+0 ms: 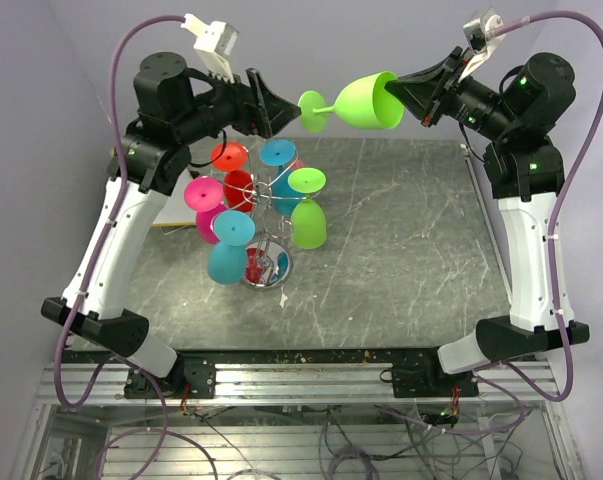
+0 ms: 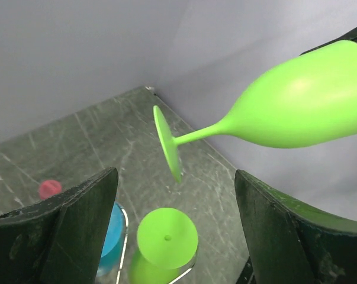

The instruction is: Place the wine glass upside down on the wine glass rack

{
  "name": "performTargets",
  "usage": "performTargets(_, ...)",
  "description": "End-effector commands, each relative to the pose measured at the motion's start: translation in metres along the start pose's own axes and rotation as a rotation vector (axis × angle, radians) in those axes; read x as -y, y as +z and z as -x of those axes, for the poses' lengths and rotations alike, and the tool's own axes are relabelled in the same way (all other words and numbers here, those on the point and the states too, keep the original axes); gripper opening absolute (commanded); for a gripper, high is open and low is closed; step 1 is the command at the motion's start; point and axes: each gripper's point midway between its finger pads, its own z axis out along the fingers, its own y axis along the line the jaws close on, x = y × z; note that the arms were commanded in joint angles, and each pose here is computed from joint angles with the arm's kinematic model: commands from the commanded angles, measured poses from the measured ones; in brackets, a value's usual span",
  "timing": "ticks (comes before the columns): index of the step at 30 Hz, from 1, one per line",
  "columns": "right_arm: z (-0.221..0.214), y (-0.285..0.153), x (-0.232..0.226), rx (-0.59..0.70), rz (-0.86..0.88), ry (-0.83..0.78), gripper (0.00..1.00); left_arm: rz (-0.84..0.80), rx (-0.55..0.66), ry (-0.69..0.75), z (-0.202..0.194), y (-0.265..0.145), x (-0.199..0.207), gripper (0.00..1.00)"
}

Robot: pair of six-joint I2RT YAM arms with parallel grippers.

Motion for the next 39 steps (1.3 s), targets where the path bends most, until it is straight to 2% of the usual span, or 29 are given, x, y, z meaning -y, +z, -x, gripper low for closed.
performTargets(1, 0.013, -0.005, -0.020, 0.036, 0.084, -0.021, 0.00, -0.022, 0.014, -0.062, -0.003, 0.015, 0.008, 0.89)
performTargets(7, 0.012, -0.010, -0.026, 0.026, 0.098, -0.042, 0.00, -0.024, -0.020, -0.128, -0.018, 0.032, 0.004, 0.82)
performTargets(17, 0.009, -0.008, -0.021, 0.017, 0.083, -0.053, 0.00, -0.075, -0.085, -0.196, -0.040, 0.042, 0.010, 0.58)
performTargets(20, 0.008, -0.008, -0.021, 0.016, 0.086, -0.053, 0.00, -0.082, -0.098, -0.206, -0.043, 0.044, 0.011, 0.47)
performTargets(27, 0.003, -0.006, -0.018, 0.007, 0.078, -0.051, 0.00, -0.111, -0.116, -0.242, -0.050, 0.045, 0.016, 0.31)
performTargets(31, -0.006, -0.004, -0.016, -0.009, 0.083, -0.046, 0.00, -0.115, -0.102, -0.229, -0.044, 0.043, 0.018, 0.08)
performTargets(39, -0.019, -0.015, -0.017, -0.066, 0.073, -0.118, 0.49, -0.065, -0.014, -0.094, -0.009, 0.019, 0.020, 0.07)
